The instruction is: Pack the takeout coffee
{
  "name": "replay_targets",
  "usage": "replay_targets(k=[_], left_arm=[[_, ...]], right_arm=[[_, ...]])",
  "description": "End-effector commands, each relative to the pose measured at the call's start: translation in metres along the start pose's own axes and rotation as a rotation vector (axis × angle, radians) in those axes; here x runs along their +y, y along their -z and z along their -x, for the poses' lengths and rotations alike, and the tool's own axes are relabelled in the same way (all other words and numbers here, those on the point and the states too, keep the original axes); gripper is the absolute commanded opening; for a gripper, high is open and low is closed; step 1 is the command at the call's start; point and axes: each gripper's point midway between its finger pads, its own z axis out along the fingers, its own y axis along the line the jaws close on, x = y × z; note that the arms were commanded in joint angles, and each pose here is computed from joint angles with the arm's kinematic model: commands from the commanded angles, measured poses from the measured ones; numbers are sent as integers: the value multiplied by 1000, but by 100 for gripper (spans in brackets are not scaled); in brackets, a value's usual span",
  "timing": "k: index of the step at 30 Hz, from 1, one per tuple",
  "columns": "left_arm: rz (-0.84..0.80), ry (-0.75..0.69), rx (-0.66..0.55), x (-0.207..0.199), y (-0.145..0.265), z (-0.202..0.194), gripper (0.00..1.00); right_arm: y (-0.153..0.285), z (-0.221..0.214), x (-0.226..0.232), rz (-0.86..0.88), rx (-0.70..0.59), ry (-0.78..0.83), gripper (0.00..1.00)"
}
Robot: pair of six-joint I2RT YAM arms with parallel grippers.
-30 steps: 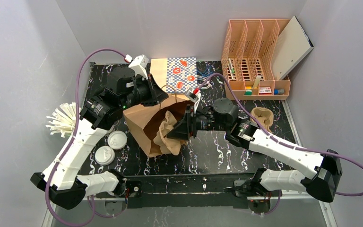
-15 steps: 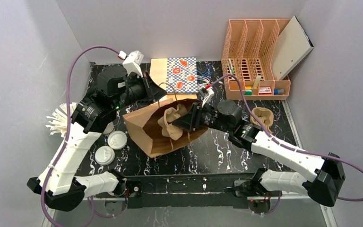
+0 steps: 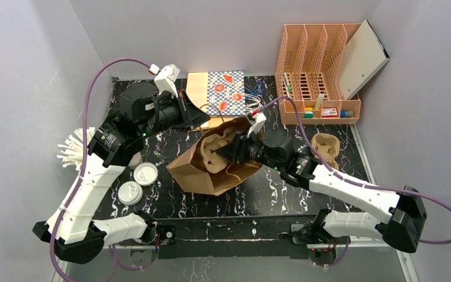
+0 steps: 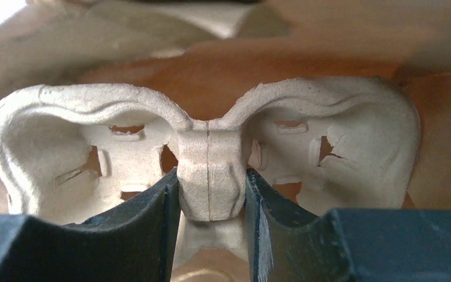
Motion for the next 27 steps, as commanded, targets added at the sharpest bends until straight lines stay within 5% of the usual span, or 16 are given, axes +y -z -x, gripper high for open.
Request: replay_targets(k=[1,7,16,27], left_arm=[[-64,10,-6,-12,0,2,0],[-10,28,-61,-5,2,12,0],[-46,120,-128,-15,-4,28,0],[-157,341,-104,-33,-14,23,0]], right_arm=[[-9,2,4,-82,-4,201,13],[-7,-11,-4,-224,83,362,14],[7,-6,-2,-317,13,557,15],[35,-8,-15,-492,163,596,14]])
